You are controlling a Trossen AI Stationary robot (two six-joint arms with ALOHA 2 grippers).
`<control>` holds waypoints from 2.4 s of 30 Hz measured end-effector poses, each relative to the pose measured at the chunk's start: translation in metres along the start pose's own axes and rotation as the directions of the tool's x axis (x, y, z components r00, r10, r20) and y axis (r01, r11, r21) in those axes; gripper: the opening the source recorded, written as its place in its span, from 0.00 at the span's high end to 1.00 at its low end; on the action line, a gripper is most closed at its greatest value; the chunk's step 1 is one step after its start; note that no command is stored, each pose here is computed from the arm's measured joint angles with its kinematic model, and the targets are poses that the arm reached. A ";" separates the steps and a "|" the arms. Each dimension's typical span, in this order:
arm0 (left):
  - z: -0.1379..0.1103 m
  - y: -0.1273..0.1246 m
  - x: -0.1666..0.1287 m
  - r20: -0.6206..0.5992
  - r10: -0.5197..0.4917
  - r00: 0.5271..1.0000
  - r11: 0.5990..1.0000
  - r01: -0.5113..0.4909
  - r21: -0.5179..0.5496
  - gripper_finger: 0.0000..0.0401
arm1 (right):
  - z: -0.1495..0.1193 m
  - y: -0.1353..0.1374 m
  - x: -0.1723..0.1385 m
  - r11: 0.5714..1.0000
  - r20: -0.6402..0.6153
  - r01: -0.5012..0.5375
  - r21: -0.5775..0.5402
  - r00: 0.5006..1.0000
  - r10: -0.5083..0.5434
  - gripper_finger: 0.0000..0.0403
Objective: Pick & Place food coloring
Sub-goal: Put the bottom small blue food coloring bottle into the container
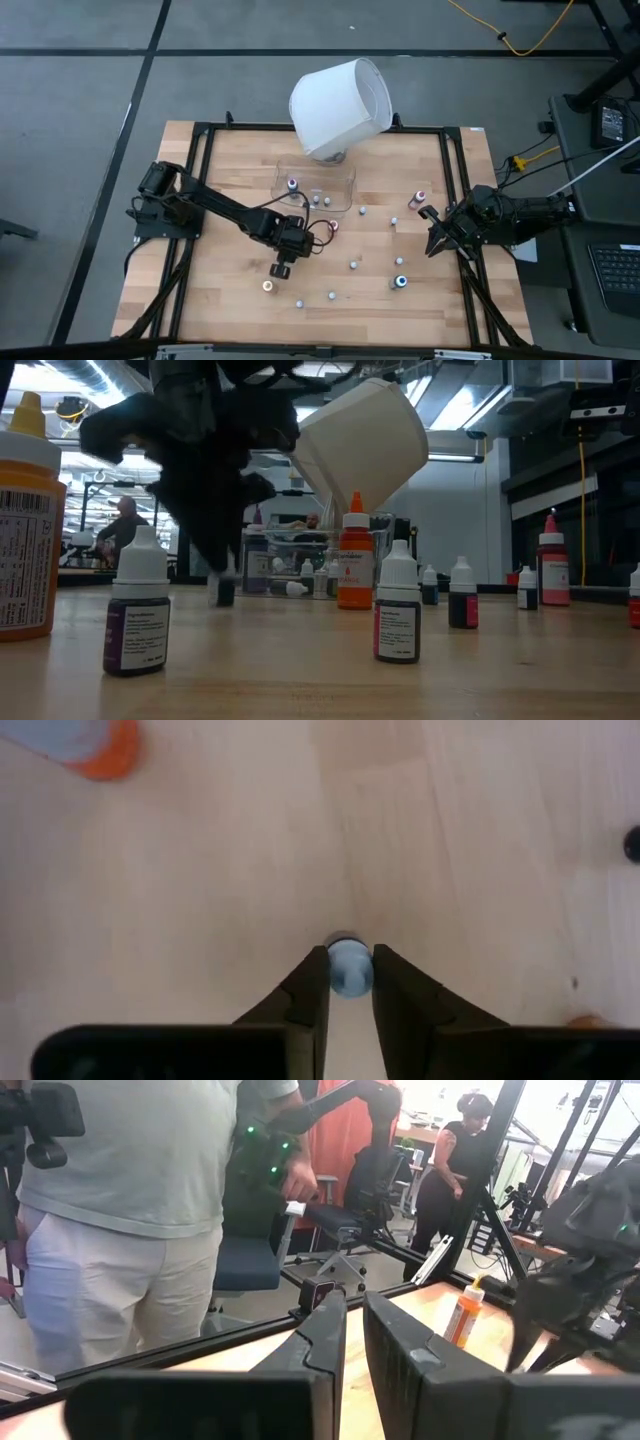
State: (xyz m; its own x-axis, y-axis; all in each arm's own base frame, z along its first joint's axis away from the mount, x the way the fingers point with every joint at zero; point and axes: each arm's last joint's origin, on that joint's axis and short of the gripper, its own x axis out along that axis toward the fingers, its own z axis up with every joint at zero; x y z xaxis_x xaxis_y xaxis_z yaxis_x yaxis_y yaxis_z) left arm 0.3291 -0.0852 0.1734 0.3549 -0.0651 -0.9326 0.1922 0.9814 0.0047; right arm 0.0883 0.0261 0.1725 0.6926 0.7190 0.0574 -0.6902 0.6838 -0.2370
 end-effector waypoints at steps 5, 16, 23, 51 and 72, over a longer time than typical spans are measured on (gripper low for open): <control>0.001 0.018 -0.042 0.027 0.131 0.991 0.991 -0.131 -0.017 0.85 | 0.000 0.000 0.000 1.000 0.000 0.000 0.000 1.000 0.000 0.89; -0.003 0.083 -0.144 0.218 0.320 0.922 0.925 -0.254 -0.284 0.85 | 0.000 0.000 0.000 1.000 0.001 0.000 -0.001 1.000 0.000 0.89; -0.004 0.110 -0.139 0.197 0.265 0.944 0.953 -0.226 -0.200 0.85 | 0.000 0.000 0.000 1.000 0.000 0.000 0.000 1.000 0.000 0.89; 0.006 0.172 -0.057 0.085 0.310 0.947 0.949 -0.303 -0.086 0.85 | 0.000 0.000 0.000 1.000 0.000 0.000 0.000 1.000 0.000 0.89; 0.006 0.194 -0.025 0.091 0.296 0.951 0.955 -0.294 -0.040 0.85 | 0.000 0.000 0.000 1.000 -0.004 -0.001 0.004 1.000 0.001 0.89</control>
State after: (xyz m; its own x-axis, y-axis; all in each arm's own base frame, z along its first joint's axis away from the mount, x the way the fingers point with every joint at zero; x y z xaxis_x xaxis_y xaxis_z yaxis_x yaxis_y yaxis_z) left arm 0.3624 0.1054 0.2001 0.4781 0.2125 -0.8522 0.0430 0.9635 0.2643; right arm 0.0886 0.0261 0.1721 0.6928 0.7191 0.0536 -0.6915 0.6836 -0.2334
